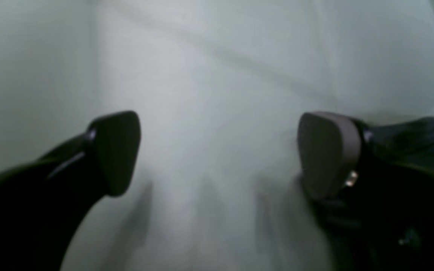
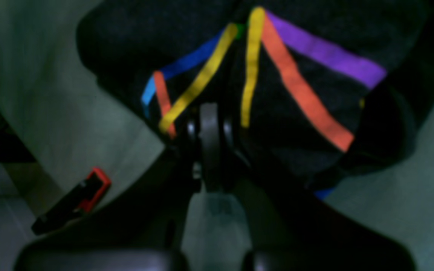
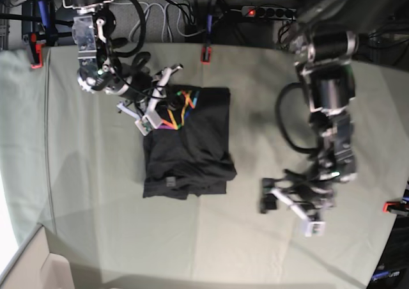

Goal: Layout the t-shirt on the table in an organized manner, then fold the t-shirt properly

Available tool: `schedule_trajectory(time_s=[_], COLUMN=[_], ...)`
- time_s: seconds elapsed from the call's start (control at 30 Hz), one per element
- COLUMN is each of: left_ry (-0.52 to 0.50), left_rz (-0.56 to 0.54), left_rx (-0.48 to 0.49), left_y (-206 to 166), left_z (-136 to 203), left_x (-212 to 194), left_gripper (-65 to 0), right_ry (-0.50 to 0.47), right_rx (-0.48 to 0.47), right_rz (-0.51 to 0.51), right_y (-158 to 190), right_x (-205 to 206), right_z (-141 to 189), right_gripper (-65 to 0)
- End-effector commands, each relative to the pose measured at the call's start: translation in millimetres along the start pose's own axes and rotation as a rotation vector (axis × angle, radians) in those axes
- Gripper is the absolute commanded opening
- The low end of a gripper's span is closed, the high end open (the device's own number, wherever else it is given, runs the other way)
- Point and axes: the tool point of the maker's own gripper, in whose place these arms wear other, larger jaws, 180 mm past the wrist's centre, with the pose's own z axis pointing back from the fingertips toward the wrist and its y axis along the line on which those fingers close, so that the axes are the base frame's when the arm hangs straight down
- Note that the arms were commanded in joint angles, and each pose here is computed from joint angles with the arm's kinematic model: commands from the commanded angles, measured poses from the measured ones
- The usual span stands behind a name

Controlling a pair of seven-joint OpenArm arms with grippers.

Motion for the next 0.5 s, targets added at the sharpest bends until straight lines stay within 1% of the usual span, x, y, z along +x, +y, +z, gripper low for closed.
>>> schedule_trajectory(time_s=[0.0,0.13,0.2,0.3,0.33,0.4,0.47], left_ry=[-0.068,-0.034,-0.019,-0.009,-0.002,-0.008,-0.01], left_rz=[-0.027,-0.107,-0.104,-0.072,-0.056,0.007,0.092], left_rx=[0.016,0.104,0.158,0.248,0.268,0.279,0.287], left_y=[8.1,34.0,48.6,73.7,80.1,89.1,102.3], left_z=[10.3,53.1,78.2,115.1,126.1,143.1,164.5], left_x=[25.5,3.7,-13.7,-36.9,-47.5,-62.9,-84.4], left_gripper=[0.0,0.0,0.0,0.0,0.0,0.0,0.0], right_ry=[0.009,-0.093,-0.132,-0.151,-0.142,-0.138,-0.129], right_rx=[-0.012,-0.041,-0.058,-0.085,-0.095,-0.134,-0.184], right_rz=[0.033,0.108,0.145,0.199,0.209,0.197,0.157], right_y=[-3.6,-1.4,3.3,6.6,6.5,-2.9,-20.2], right_x=[4.5,45.2,58.9,75.3,75.9,73.9,65.6], right_z=[3.1,19.9,31.7,47.6,51.4,61.3,70.9], right_gripper=[-65.0,-65.0,-65.0,-65.0,-65.0,-65.0,-65.0])
